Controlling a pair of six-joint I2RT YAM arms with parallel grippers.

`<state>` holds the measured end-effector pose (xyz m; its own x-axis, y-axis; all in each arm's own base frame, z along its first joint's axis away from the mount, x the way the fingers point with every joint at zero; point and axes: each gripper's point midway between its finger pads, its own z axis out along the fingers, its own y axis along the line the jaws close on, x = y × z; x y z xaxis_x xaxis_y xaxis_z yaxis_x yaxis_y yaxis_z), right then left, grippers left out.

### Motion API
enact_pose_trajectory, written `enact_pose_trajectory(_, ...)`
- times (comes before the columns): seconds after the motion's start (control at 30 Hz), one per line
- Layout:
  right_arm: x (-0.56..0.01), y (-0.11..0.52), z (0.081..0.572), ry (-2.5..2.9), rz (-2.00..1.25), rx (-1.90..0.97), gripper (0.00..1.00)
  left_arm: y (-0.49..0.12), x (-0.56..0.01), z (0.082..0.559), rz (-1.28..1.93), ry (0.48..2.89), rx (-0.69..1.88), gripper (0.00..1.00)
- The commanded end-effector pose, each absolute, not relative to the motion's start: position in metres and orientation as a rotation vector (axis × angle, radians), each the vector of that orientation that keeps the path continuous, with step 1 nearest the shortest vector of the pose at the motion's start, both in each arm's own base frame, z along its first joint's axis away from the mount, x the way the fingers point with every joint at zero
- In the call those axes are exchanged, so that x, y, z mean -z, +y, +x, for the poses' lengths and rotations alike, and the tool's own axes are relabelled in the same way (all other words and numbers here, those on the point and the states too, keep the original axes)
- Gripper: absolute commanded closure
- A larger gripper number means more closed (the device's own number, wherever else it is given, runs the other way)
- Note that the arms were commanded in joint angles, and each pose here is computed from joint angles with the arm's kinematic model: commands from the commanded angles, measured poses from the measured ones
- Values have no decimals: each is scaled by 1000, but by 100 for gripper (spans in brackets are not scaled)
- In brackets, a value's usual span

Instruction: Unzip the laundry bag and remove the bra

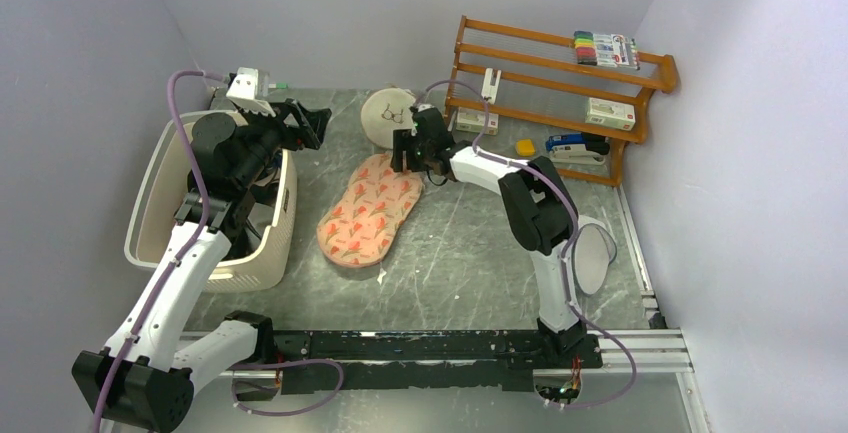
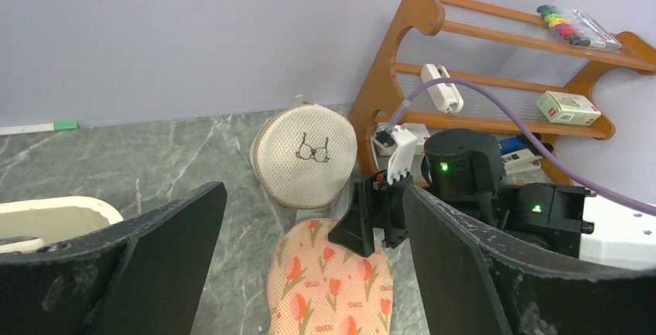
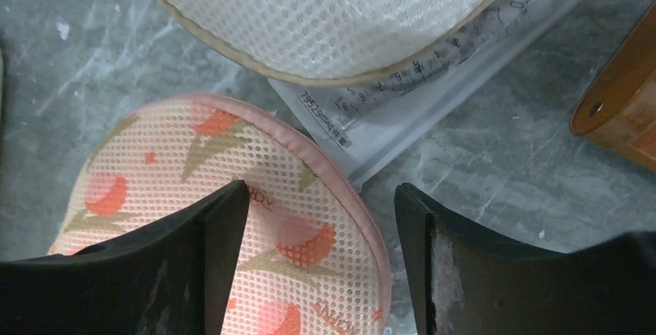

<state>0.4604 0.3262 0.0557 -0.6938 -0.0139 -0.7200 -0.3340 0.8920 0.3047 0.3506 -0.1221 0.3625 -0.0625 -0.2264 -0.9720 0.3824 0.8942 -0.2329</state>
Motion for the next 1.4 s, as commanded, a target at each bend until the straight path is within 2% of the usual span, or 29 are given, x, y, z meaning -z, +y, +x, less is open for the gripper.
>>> enact_pose_trajectory(0.0, -51, 331, 454, 2305, -266, -606, 34, -125, -378, 349, 140, 1511, 530, 4)
enact_pose_trajectory(0.37, -40, 308, 377, 2373, -264, -754, 69, -133, -359, 361, 162, 1577, 553, 4)
enact_pose_trajectory(0.57, -16, 283, 319, 2477, -180, -808, 74, -138, -351, 365, 176, 1594, 567, 4)
enact_pose_trajectory(0.87, -19, 262, 257, 2475, -105, -958, 74, -162, -325, 373, 238, 1667, 606, 4)
enact_pose_trajectory(0.97, -29, 255, 255, 2454, -148, -917, 71, -175, -314, 373, 256, 1712, 551, 4)
enact_pose_trajectory(1.2, -79, 229, 269, 2271, -257, -732, 47, -202, -306, 346, 394, 1771, 619, 4)
enact_pose_trajectory(1.37, -104, 208, 269, 2130, -254, -653, 32, -212, -264, 323, 504, 1904, 614, 4)
